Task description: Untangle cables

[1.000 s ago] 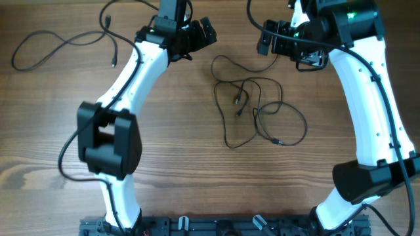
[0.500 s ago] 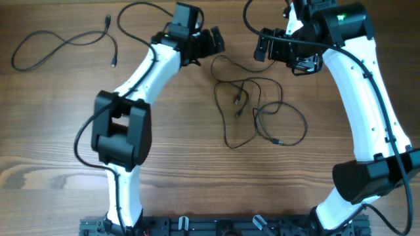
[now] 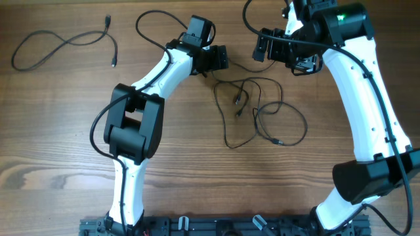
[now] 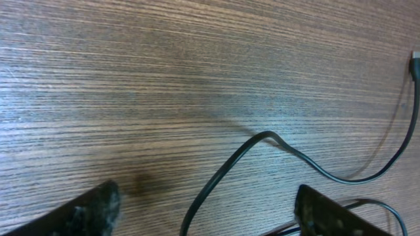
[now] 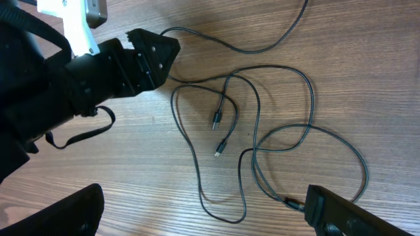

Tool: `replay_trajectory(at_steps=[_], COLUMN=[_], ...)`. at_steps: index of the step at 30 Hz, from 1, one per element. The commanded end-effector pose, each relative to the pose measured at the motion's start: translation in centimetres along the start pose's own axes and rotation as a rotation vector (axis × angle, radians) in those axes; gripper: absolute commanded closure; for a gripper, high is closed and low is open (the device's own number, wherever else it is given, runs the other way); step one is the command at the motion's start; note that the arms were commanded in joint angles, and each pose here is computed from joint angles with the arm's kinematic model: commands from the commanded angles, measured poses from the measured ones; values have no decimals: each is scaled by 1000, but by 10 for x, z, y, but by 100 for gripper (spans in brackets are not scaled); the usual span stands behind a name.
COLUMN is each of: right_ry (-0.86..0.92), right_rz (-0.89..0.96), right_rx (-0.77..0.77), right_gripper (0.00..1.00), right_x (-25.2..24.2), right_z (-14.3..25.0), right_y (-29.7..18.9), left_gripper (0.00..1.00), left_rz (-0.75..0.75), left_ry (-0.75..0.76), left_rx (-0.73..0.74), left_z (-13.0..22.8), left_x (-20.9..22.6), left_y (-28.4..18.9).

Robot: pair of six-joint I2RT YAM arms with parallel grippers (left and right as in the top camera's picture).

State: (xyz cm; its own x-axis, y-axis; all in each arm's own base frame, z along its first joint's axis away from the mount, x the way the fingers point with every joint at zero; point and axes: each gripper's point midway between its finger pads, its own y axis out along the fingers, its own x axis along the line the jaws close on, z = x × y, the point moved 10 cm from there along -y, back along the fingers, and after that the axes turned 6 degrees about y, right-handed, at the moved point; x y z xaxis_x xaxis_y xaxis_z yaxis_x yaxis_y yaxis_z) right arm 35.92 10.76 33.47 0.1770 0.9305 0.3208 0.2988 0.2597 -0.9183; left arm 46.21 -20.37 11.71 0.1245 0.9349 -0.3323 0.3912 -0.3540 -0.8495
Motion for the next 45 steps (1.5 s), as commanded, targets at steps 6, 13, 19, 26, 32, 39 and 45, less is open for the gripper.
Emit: replay_trajectory(at_steps=[6, 13, 19, 26, 32, 39, 45], right_ry=[6, 6, 7, 6, 8, 10, 10], right_rz=[-6, -9, -12, -12, -7, -10, -6], right_rx=[19, 21, 23, 23, 31, 56, 61], right_gripper=[0, 0, 0, 0, 0, 0, 0], right_x=[1, 2, 2, 2, 1, 1, 0], right_z=[0, 0, 0, 0, 1, 5, 5], right_y=[6, 6, 6, 6, 6, 6, 6], left_gripper=[28, 36, 51, 80, 96, 96, 96], left_rz=[-20, 2, -4, -6, 11, 218, 393], left_ry=[19, 18, 15, 14, 17, 50, 114], left_rx=[13, 56, 70, 73, 50, -40, -161], left_z=[3, 12, 15, 16, 11, -18, -35], left_x=[6, 6, 7, 8, 6, -26, -58], left_y=[9, 20, 23, 26, 21, -44, -132])
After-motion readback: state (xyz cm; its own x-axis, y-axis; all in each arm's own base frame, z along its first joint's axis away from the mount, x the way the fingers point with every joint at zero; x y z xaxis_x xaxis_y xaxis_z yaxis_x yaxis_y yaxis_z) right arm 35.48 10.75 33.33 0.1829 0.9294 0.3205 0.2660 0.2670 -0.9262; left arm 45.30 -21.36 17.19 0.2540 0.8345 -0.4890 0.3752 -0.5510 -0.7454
